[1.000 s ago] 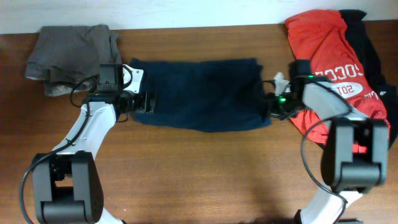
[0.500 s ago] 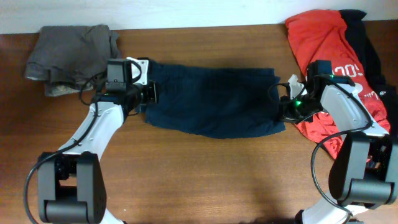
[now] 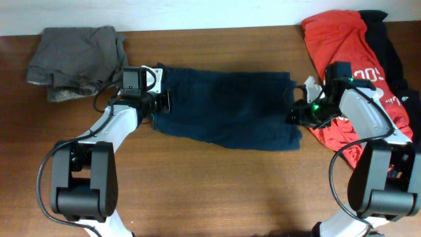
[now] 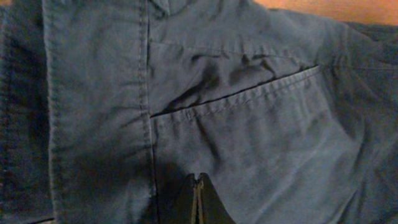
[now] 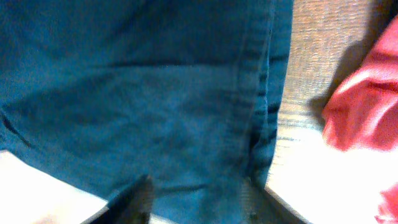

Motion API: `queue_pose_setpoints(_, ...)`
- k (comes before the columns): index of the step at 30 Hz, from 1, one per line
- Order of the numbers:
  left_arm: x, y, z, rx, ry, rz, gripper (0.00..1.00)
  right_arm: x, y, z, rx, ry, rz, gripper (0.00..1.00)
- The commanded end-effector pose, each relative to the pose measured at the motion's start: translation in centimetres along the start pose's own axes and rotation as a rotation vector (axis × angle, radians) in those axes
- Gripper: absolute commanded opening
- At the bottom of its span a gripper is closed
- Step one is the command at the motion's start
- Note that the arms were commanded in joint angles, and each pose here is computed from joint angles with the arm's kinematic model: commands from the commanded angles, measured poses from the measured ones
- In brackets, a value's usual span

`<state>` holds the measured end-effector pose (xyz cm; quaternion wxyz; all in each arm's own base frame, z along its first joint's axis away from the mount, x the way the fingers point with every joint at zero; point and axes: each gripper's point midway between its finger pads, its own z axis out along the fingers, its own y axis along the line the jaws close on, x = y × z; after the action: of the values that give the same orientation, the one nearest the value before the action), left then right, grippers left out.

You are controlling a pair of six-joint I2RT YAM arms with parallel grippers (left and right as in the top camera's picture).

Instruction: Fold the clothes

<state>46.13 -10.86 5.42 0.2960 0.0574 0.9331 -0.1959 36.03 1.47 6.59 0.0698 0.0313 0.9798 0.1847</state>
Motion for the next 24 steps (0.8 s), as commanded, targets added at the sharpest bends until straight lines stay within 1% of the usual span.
queue_pose_setpoints(1, -0.2, 0.2, 0.0, -0.004, -0.008, -0.003, 0.01, -3.6, 1.5, -3.2, -0.003, -0.125, -0.059, 0.59)
queue_pose_setpoints(4, -0.3, 0.2, 0.0, -0.005, -0.009, -0.003, 0.01, -5.9, 2.1, -4.6, 0.000, -0.203, -0.093, 0.60)
queue_pose_setpoints(6, -0.5, 0.3, -0.2, -0.006, -0.012, -0.005, 0.01, -6.7, 2.2, -4.8, 0.001, -0.233, -0.107, 0.51)
queue_pose_setpoints(7, -0.7, 0.4, -0.4, -0.007, -0.012, -0.008, 0.01, -6.8, 2.3, -4.6, 0.003, -0.235, -0.112, 0.37)
queue_pose_setpoints(8, -0.9, 0.4, -0.5, -0.010, -0.010, -0.011, 0.01, -6.8, 2.3, -4.3, 0.003, -0.228, -0.112, 0.25)
queue_pose_setpoints(9, -1.3, 0.6, -0.9, -0.012, -0.009, -0.016, 0.01, -6.7, 2.2, -3.9, 0.003, -0.217, -0.112, 0.10)
queue_pose_setpoints(10, -1.7, 0.6, -1.3, -0.010, -0.007, -0.022, 0.01, -6.6, 2.2, -3.3, 0.001, -0.203, -0.111, 0.04)
queue_pose_setpoints(14, -3.5, 1.1, -3.0, -0.011, 0.003, -0.051, 0.01, -6.2, 1.9, -0.7, -0.005, -0.141, -0.101, 0.04)
queue_pose_setpoints(18, -5.1, 1.6, -4.3, -0.023, -0.008, -0.012, 0.01, -6.2, 1.6, 1.3, -0.008, -0.108, -0.098, 0.04)
queue_pose_setpoints(22, -6.0, 2.0, -4.8, -0.030, -0.027, -0.013, 0.01, -6.3, 0.9, 2.8, -0.002, -0.092, -0.087, 0.04)
queue_pose_setpoints(23, -6.0, 2.2, -4.9, -0.032, -0.028, -0.016, 0.02, -6.4, 0.8, 3.1, -0.001, -0.089, -0.085, 0.04)
queue_pose_setpoints(24, -6.1, 2.3, -4.9, -0.032, -0.029, -0.009, 0.10, -6.4, 0.6, 3.5, -0.001, -0.085, -0.084, 0.04)
